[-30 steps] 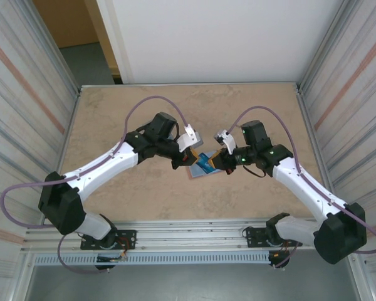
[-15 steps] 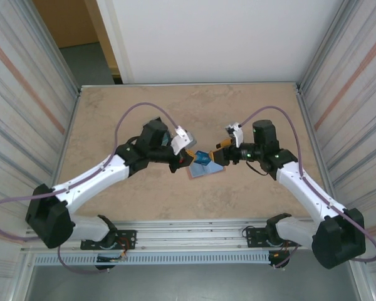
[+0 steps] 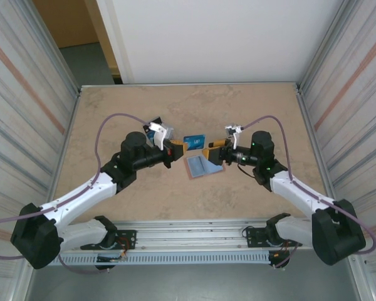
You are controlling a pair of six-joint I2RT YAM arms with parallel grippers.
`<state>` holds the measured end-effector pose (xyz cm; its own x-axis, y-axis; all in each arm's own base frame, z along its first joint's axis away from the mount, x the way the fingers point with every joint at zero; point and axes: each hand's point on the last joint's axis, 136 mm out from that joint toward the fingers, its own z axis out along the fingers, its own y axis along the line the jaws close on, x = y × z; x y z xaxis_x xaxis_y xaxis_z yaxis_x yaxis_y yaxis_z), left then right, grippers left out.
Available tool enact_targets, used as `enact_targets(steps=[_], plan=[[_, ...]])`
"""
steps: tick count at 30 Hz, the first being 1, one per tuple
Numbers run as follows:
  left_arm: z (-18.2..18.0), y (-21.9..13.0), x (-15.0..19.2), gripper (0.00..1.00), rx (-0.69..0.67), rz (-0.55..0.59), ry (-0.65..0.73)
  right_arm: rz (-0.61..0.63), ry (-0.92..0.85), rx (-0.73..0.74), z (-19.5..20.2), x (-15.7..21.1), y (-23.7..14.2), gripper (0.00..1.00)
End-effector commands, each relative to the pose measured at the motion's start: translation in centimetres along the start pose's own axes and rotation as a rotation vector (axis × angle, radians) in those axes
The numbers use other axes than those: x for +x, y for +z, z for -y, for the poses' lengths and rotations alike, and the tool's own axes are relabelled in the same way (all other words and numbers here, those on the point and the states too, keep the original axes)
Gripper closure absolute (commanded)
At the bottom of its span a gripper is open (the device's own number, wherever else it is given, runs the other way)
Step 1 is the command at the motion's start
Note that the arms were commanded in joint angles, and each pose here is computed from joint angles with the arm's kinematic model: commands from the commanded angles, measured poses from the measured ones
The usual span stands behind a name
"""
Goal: Take the credit cards out of the card holder
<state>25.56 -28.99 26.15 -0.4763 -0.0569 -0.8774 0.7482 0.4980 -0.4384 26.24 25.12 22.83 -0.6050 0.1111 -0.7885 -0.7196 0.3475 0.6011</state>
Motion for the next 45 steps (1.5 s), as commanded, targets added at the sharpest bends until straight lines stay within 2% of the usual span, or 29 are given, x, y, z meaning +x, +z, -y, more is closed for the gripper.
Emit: enact_targets(steps=[1, 4, 6, 7, 12, 15, 16, 21, 23, 27, 34, 39, 45], plan=[[1.9, -0.5, -2.2, 1.0, 0.091, 0.092, -0.048, 0.06, -0.04, -0.099, -2.2, -3.0, 1.1, 0.28], [2.1, -0.5, -2.2, 1.0, 0.106, 0.095, -0.062, 0.064, -0.047, -0.146, -2.7, -4.0, 1.7, 0.3], [2.0, -0.4, -2.0, 1.0, 0.106, 0.089, -0.068, 0.066, -0.056, -0.181, -3.3, -4.6, 2.0, 0.36], [1.9, -0.5, -1.9, 1.0, 0.101, 0.09, -0.07, 0.064, -0.061, -0.199, -3.6, -4.8, 2.1, 0.42], [1.3, -0.7, -1.8, 1.0, 0.083, 0.103, -0.084, 0.061, -0.076, -0.23, -4.3, -5.2, 2.0, 0.84], [1.2, -0.8, -2.0, 1.0, 0.081, 0.103, -0.087, 0.058, -0.092, -0.243, -4.8, -5.1, 1.7, 0.97], [1.0, -0.8, -2.0, 0.97, 0.077, 0.098, -0.088, 0.054, -0.098, -0.243, -4.9, -5.1, 1.6, 0.99], [0.6, -1.9, -2.7, 0.72, 0.083, 0.069, -0.047, -0.003, -0.142, -0.182, -4.8, -4.2, 1.1, 1.0], [1.2, -2.7, -3.3, 0.6, 0.104, 0.041, 0.02, -0.046, -0.181, -0.158, -5.1, -3.5, 0.8, 1.0], [2.8, -3.7, -3.5, 0.49, 0.132, -0.054, 0.174, -0.146, -0.254, -0.143, -5.9, -1.8, 0.3, 1.0], [4.2, -3.2, -2.4, 0.51, 0.219, -0.208, 0.267, -0.204, -0.297, -0.176, -7.2, -1.0, -0.4, 1.0], [6.1, -1.9, -1.2, 0.51, 0.301, -0.271, 0.334, -0.219, -0.299, -0.185, -7.3, -0.9, -0.2, 1.0], [6.0, -0.4, -0.5, 0.53, 0.31, -0.325, 0.359, -0.241, -0.298, -0.199, -7.6, -0.6, -0.1, 1.0]])
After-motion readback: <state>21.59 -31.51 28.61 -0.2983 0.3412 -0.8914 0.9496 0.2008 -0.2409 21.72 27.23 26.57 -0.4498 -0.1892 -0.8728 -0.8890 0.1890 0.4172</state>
